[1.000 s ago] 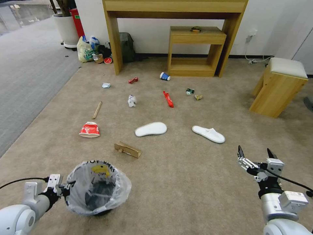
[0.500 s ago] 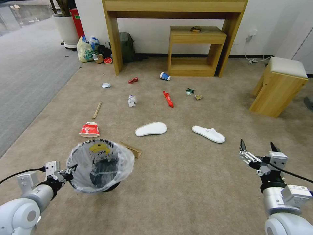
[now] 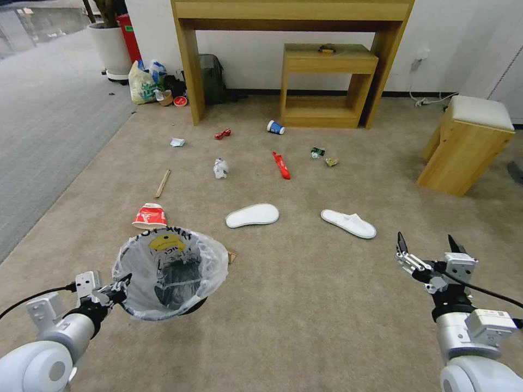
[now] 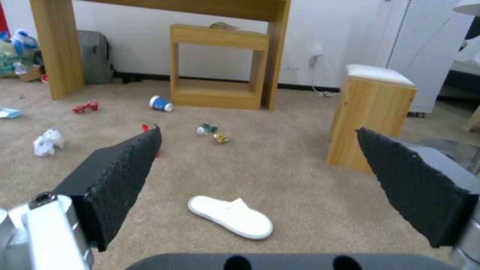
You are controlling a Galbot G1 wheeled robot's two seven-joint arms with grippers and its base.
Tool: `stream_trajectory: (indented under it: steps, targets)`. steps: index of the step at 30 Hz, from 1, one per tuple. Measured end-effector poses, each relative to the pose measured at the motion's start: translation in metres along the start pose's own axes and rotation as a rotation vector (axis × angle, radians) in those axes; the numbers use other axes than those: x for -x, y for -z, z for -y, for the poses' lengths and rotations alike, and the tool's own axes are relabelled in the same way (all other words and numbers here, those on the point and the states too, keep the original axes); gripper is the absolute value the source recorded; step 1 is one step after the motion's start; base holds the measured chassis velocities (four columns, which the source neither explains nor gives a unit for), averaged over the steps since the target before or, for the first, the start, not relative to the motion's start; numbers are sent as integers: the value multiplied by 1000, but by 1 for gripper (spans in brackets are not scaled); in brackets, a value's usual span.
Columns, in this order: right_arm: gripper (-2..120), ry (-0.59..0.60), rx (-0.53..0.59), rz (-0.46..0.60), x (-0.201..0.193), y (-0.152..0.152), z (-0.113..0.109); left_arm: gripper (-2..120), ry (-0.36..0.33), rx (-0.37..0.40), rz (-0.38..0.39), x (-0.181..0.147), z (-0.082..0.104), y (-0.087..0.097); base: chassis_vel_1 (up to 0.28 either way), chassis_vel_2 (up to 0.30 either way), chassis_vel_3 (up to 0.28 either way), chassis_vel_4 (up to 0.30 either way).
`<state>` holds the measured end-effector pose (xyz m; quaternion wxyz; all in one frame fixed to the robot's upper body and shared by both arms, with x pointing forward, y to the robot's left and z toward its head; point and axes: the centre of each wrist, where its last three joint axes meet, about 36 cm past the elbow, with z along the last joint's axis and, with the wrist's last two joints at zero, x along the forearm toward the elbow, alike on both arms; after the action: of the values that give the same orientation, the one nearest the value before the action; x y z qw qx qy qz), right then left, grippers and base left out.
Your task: Pick up the trash bin and place the garbage on the floor into it.
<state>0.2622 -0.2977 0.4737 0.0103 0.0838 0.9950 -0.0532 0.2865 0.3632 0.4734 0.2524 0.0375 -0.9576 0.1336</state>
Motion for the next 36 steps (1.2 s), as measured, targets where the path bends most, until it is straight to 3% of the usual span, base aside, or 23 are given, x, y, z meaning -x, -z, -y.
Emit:
stream_trajectory:
  steps: [19, 36]
  targets:
    - [100, -9, 7, 10, 3, -4, 2, 0, -14, 45, -6, -2, 5, 0, -8, 5, 9, -7]
    - [100, -10, 2, 24, 3, -4, 2, 0, -19, 48, -9, -4, 4, 0, -140, 154, 150, -162]
